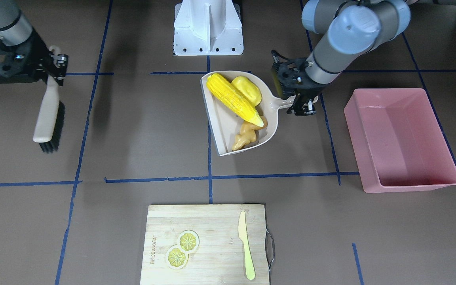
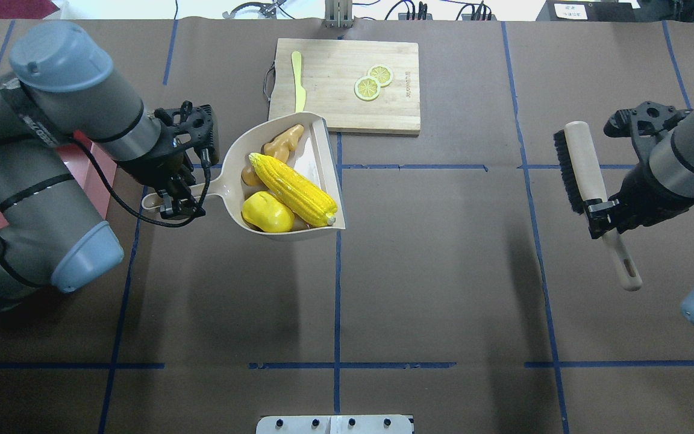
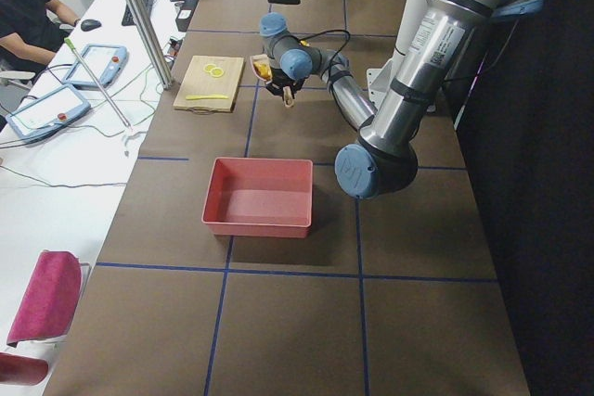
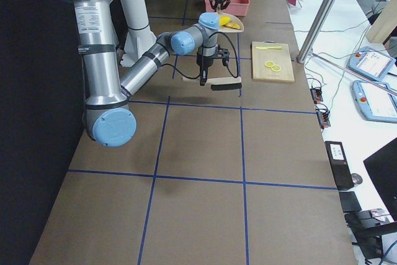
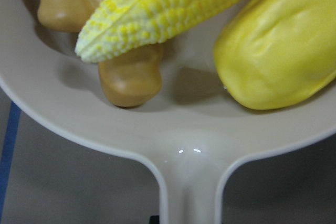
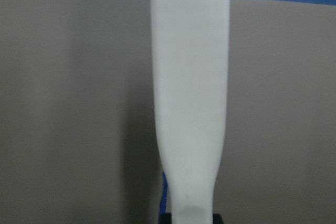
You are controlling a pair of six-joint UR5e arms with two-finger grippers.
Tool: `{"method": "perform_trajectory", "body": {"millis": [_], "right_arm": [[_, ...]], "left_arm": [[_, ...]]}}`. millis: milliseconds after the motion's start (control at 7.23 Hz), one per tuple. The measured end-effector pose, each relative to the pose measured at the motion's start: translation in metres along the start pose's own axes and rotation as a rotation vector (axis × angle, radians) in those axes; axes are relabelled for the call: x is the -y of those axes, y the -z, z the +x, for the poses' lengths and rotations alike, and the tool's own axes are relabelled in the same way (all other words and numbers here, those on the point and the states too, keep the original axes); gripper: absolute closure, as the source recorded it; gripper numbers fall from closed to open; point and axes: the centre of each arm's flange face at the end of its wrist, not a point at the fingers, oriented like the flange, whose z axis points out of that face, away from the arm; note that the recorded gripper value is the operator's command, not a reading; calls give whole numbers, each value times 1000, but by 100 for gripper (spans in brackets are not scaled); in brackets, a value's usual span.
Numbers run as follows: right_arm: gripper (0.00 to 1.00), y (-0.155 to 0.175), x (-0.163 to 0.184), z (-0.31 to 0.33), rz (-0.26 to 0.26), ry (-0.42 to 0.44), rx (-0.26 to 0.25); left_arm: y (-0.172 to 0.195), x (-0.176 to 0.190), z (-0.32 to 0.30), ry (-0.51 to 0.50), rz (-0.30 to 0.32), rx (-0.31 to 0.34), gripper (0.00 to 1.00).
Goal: Sweep and dump trash into bin
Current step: 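Lift the loaded dustpan with the left gripper while the right gripper withdraws the brush, then carry the dustpan over the pink bin with the left gripper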
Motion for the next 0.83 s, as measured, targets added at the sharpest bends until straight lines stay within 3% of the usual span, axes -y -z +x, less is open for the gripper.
{"method": "perform_trajectory", "body": {"millis": [415, 830], "right_arm": [[100, -15, -7, 63, 1, 13, -25], [99, -42, -10, 88, -61, -29, -34]], "left_arm": [[84, -78, -30, 155, 24, 81, 97], [120, -158, -40, 279, 19, 116, 97]]}}
